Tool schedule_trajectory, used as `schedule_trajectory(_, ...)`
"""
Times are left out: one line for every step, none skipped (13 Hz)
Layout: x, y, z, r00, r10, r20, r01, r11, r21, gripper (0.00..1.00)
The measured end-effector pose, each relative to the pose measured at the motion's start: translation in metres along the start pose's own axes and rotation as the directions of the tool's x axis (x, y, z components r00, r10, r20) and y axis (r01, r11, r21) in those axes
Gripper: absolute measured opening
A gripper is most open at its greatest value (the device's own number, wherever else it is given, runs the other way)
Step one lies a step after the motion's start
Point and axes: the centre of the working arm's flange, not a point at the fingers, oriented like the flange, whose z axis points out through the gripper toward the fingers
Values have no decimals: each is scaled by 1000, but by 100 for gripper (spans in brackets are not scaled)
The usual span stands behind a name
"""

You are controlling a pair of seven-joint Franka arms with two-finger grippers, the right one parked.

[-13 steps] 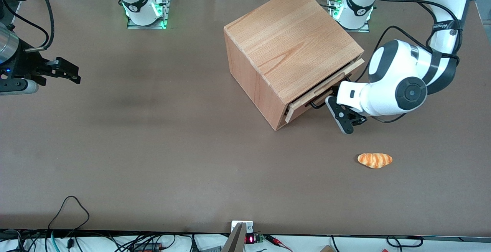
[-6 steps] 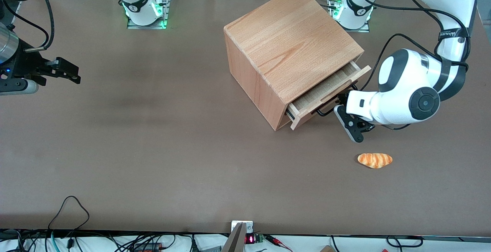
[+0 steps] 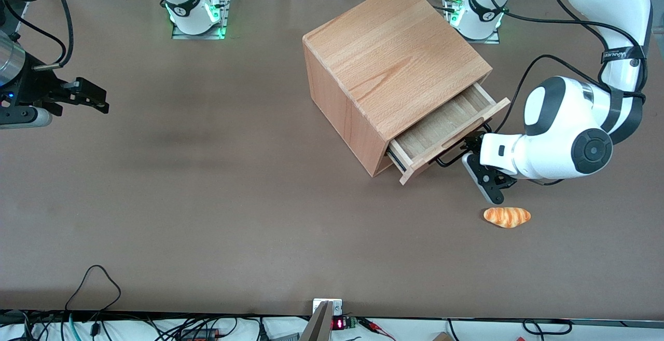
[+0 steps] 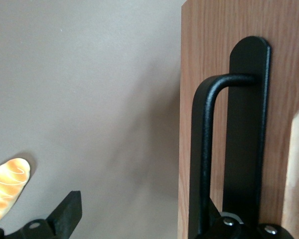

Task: Open top drawer with left arm
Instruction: 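Pull the handle with the left gripper, sliding the drawer out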

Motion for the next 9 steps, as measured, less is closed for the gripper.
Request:
schedule_trajectory(-1, -5, -1, 1000, -2, -5, 2, 1000, 2, 100)
schedule_trajectory(-1, -9, -4, 1000, -6, -13, 6, 1000, 5, 100)
schedule_trajectory(-1, -13, -5, 1000, -9, -18, 9, 1000, 7, 100)
schedule_trajectory(-2, -17, -7, 1000, -13, -23, 13, 1000, 9, 100)
schedule_trajectory(-3, -21, -9, 999, -17, -30, 18, 1000, 13, 100)
schedule_trajectory(-4, -26, -12, 999, -21, -38, 21, 1000, 17, 100)
schedule_trajectory(-4, -30, -15, 999, -24, -45, 25, 999, 21, 100)
schedule_trajectory(-5, -33, -16, 998, -27, -50, 28, 999, 23, 100)
schedule_trajectory(-5, -36, -18, 998, -29, -54, 31, 999, 25, 100)
